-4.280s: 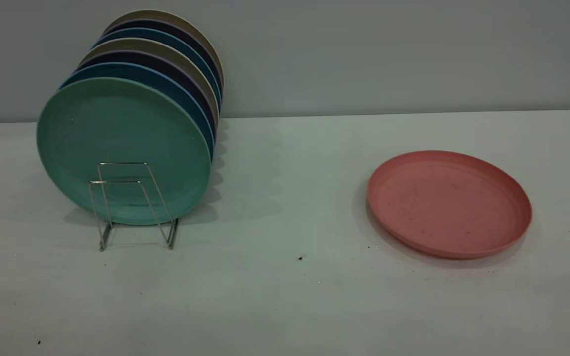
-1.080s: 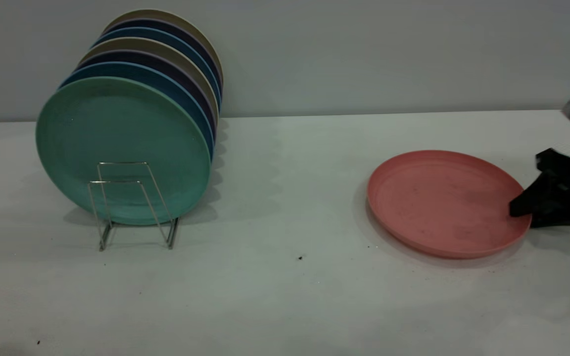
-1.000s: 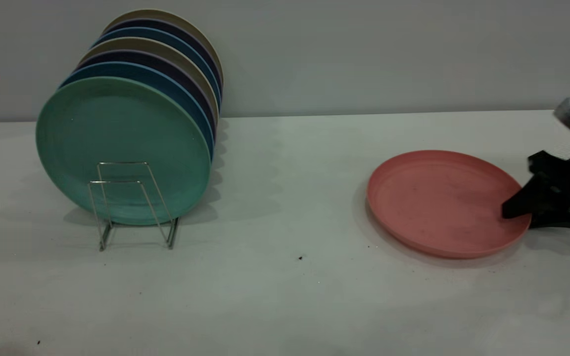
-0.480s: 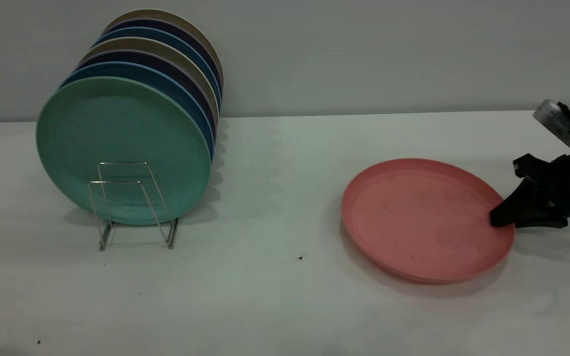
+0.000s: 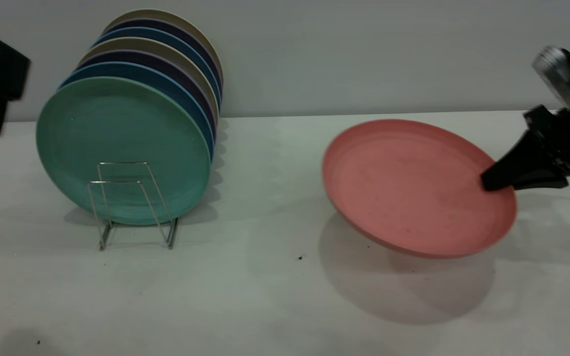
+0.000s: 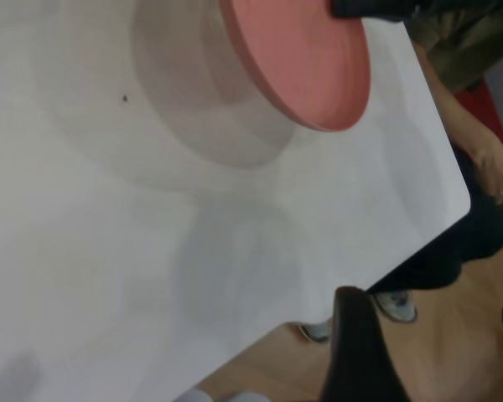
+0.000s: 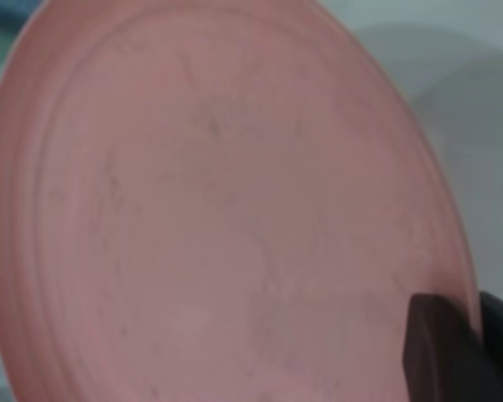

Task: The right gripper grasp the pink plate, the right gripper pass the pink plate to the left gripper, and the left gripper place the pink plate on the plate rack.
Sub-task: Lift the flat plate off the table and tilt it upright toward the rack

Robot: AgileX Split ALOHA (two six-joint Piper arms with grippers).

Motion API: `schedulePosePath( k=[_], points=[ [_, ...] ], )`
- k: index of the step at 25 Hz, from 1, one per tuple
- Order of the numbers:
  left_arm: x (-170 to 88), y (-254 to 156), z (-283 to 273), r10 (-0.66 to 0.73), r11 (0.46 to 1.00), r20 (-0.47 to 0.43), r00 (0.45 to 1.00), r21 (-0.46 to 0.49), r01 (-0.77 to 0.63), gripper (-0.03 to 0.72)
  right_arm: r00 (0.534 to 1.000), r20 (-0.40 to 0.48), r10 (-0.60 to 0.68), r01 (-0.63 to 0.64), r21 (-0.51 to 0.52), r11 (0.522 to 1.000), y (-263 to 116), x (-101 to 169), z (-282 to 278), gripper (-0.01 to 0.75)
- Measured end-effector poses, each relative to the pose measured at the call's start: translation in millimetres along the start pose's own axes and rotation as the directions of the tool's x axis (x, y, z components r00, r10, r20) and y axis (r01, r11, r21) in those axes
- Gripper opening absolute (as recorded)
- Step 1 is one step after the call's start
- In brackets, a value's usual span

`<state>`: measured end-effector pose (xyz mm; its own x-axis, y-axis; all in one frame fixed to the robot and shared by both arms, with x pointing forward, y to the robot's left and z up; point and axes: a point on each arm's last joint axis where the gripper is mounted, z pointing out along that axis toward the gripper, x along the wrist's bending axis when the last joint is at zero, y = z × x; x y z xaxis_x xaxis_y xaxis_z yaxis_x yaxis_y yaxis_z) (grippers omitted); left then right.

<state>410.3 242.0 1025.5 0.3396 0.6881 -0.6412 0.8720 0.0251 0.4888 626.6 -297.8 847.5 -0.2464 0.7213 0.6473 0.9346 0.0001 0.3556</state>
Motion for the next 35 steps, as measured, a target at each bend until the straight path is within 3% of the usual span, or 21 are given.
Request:
schedulePosePath(
  k=[6,13,17,23,35],
  points=[
    [31.2,9.1,26.8,-0.084,0.995,-0.016,0.996,0.044,0.085,0.501,0.998,-0.022,-0.055,0.056,0.046,0.997,1.9,25.0,10.5,0.019],
    [56.7,23.8,58.6,-0.113,0.993,0.101,0.988,-0.027,0.116,0.501,0.998,-0.033,-0.054,0.056,0.055,0.997,1.2,26.9,11.4,0.019],
    [72.8,23.3,74.5,-0.16,0.986,0.119,0.98,-0.025,0.164,0.501,0.996,-0.059,-0.066,0.07,0.076,0.995,-0.2,35.9,18.2,0.019],
    [89.9,17.3,90.8,-0.211,0.977,0.123,0.97,0.01,0.211,0.501,0.987,-0.11,-0.119,0.133,0.131,0.982,-5.4,65.7,42.8,0.019],
    [95.7,15.0,96.3,-0.23,0.973,0.125,0.965,0.018,0.229,0.501,0.954,-0.235,-0.186,0.228,0.167,0.959,-17.3,136.9,80.7,0.019]
  ],
)
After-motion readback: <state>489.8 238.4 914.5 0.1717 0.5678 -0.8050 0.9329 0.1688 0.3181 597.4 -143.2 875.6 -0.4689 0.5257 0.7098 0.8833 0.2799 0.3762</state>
